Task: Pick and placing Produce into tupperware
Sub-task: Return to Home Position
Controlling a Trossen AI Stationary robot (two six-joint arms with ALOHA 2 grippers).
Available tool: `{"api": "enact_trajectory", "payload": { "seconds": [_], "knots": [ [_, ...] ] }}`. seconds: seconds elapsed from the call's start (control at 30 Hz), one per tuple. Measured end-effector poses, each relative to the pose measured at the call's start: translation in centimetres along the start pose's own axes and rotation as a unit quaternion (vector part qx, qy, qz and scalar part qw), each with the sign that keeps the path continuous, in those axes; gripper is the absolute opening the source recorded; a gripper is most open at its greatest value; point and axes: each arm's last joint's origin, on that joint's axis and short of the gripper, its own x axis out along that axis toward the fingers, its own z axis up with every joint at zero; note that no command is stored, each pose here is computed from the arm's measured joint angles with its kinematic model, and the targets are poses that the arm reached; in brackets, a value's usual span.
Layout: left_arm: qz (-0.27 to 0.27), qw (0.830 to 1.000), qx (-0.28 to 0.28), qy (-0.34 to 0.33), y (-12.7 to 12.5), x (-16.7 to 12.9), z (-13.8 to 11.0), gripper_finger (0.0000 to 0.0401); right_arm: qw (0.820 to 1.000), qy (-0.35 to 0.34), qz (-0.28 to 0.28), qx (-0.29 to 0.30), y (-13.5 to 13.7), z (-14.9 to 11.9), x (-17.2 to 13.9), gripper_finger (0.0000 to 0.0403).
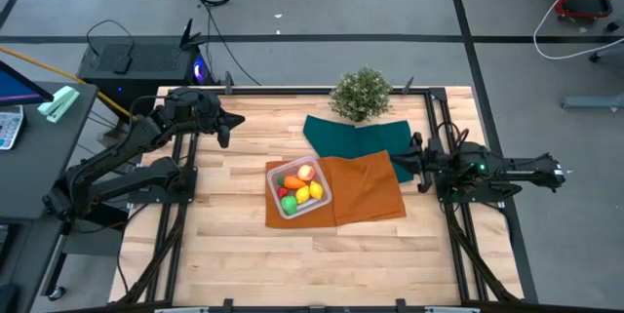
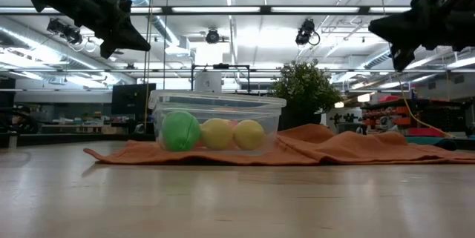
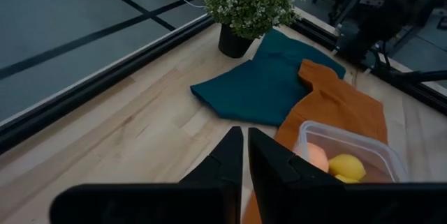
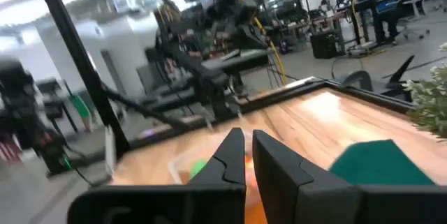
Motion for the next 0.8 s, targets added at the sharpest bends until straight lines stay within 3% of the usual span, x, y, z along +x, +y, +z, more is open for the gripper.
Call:
{"api": "enact_trajectory", "payload": {
  "seconds": [0.17,0.4,0.8],
  "knots": [
    [0.000,1.000,-0.002,0.000,0.0,0.0,0.0,0.0023,0.999,0.035,-0.006,-0.031,-0.2,-0.7,0.0,0.0000],
    [0.000,1.000,0.004,0.000,0.0,0.0,0.0,0.0032,0.997,0.064,0.028,-0.037,-0.1,-1.1,0.0,0.0000],
    [-0.001,1.000,0.002,-0.001,0.0,0.0,0.0,0.0026,0.995,0.103,0.014,-0.007,-0.1,-1.4,0.3,0.0000]
  ]
}}
